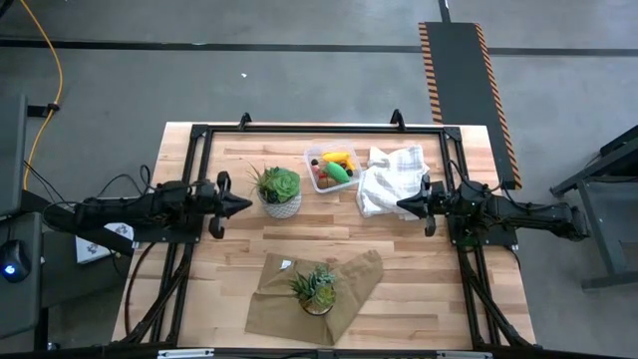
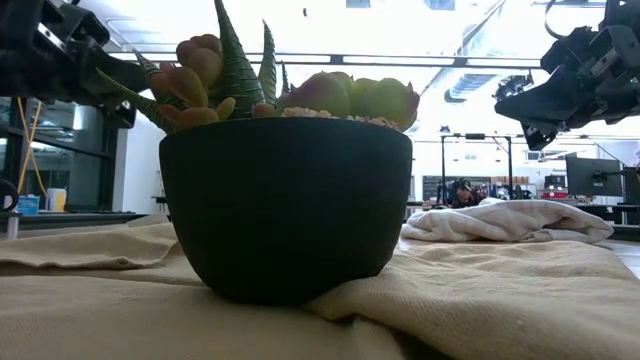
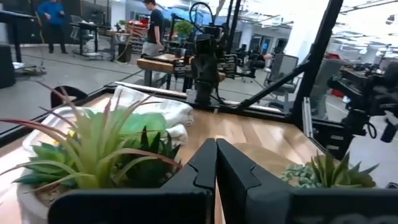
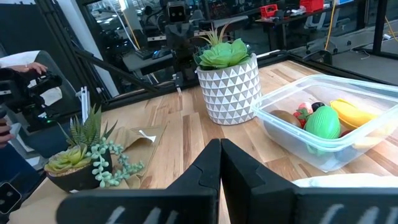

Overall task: Pick and placing Produce into tupperware
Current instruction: Return to Home Position

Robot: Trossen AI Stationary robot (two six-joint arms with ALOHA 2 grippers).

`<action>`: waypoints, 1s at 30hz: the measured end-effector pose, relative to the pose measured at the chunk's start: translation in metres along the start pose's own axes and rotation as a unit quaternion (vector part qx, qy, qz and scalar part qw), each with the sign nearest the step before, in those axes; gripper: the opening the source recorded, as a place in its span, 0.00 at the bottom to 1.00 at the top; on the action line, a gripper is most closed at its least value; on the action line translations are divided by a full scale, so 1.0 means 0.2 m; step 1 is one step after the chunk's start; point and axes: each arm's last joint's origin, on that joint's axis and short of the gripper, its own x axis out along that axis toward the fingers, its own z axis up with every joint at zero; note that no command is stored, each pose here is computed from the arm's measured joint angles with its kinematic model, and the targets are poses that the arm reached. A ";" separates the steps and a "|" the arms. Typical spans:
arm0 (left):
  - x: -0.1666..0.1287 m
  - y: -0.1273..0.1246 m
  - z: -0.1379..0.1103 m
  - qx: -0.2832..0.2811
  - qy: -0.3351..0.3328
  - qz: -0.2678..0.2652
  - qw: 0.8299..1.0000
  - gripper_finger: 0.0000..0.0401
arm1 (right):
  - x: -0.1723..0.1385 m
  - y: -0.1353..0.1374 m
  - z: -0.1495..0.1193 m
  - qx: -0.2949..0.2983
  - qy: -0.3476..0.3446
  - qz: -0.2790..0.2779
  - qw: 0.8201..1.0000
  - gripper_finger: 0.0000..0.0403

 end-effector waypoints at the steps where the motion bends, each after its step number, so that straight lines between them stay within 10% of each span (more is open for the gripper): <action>1: 0.00 0.00 0.00 0.001 0.000 0.001 1.000 0.00 | 0.00 0.00 0.00 0.000 0.000 0.000 1.000 0.00; 30: 0.00 0.00 0.00 0.053 0.000 0.001 0.999 0.00 | 0.00 0.00 0.00 0.000 0.000 0.000 1.000 0.00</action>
